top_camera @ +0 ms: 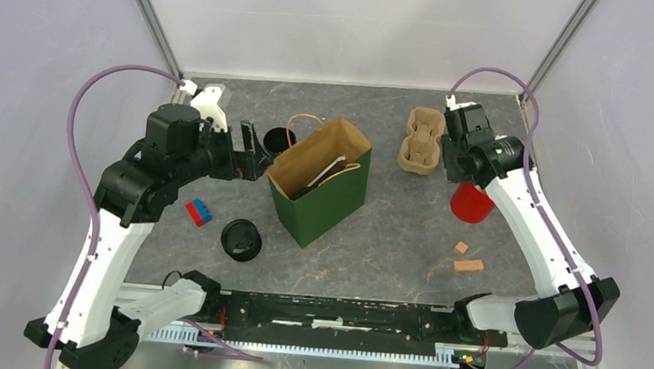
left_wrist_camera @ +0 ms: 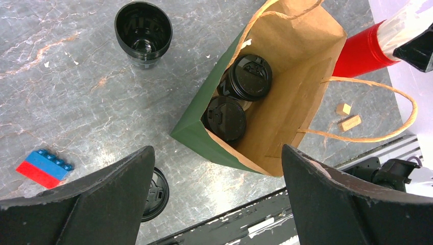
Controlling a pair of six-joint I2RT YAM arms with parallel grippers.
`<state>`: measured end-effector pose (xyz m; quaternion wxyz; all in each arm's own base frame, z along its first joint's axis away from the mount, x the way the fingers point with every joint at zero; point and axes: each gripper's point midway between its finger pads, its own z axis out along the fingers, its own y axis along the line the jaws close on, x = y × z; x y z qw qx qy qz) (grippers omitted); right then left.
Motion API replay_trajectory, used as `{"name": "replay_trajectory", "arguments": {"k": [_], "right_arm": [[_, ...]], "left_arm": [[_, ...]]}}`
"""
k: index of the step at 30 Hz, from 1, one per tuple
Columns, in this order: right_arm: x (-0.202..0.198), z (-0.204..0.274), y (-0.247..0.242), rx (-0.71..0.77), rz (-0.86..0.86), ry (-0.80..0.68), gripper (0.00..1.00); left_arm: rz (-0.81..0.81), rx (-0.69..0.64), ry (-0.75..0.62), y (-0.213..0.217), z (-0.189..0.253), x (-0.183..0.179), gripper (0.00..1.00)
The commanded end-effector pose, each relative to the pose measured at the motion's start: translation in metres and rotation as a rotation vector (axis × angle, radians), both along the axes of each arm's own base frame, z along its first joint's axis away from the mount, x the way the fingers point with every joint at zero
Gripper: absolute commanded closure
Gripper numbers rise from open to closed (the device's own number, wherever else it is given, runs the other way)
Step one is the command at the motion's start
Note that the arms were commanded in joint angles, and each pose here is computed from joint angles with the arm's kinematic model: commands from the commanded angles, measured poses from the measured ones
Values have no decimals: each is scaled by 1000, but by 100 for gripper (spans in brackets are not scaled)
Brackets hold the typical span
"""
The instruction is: Pack the takeout coffee
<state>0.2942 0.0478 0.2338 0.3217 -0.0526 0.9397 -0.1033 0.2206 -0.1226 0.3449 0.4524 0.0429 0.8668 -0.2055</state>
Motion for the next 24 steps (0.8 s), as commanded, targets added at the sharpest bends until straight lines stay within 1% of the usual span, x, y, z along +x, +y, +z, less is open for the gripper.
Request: {"name": "replay_trajectory", "arguments": {"k": [1,7,22,24], "right_arm": [[1,6,-18,-82,-23,-38,58],[12,8,-31,-161,-25,-60,58],[22,-13,-31,-166,-1,-34,58],[23,-15,-31,-168,5,-31,62]], "left_arm": [[-23,46,-58,4,7,2,0],[-21,45,-50,4,6,3,0],[-13,54,-66,7,8,2,0],[-13,55,-67,7,8,2,0]]}}
